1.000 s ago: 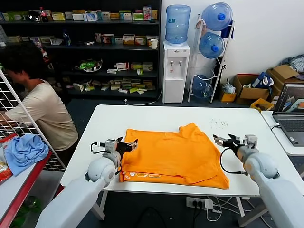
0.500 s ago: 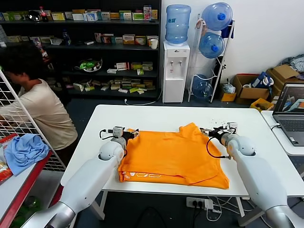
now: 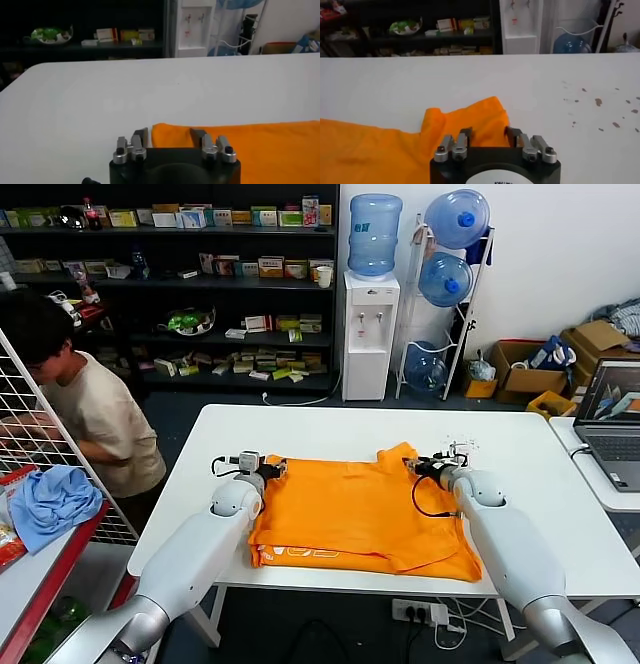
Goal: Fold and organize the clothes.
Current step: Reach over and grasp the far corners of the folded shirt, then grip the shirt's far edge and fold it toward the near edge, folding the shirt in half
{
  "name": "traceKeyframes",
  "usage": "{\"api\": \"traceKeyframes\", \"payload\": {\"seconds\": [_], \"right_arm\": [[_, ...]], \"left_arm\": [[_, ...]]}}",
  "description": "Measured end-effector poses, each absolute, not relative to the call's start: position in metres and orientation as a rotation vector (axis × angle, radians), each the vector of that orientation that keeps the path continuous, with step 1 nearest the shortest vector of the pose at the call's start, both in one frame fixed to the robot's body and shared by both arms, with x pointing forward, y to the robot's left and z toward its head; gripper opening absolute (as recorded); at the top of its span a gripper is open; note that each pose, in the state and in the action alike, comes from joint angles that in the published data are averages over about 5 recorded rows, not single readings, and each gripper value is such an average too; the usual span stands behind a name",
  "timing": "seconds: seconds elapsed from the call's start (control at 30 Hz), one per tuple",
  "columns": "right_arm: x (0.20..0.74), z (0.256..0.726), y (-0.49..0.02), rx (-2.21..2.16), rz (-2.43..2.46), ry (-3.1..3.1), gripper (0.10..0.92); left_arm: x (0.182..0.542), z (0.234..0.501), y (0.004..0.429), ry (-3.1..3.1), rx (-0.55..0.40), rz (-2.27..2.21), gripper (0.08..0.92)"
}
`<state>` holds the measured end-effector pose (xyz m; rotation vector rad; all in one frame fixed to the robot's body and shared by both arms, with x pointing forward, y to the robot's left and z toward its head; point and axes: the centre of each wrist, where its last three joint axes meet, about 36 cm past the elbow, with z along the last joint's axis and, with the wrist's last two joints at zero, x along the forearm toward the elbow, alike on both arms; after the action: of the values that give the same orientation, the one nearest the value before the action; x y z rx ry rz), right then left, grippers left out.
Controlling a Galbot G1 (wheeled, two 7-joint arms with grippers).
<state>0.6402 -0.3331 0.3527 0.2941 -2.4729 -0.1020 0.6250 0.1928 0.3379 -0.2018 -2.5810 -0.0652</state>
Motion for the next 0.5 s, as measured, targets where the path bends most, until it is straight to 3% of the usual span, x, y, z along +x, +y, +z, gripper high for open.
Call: {"api": "traceKeyframes", "payload": {"seconds": [0.3,0.5], "right_arm": [[0.638,0.351,-0.332,0.28,-0.097,-2.485,0.16],[0.628,0.363,-0.329,0.277,-0.086,-2.54,0.125]], "left_arm": [[0.619,0.335,0.194,-2.574,-0.226,-0.071,0.299],[0.612,0.339,0.201,-2.598,-0.226,-0.076,0.132]]}}
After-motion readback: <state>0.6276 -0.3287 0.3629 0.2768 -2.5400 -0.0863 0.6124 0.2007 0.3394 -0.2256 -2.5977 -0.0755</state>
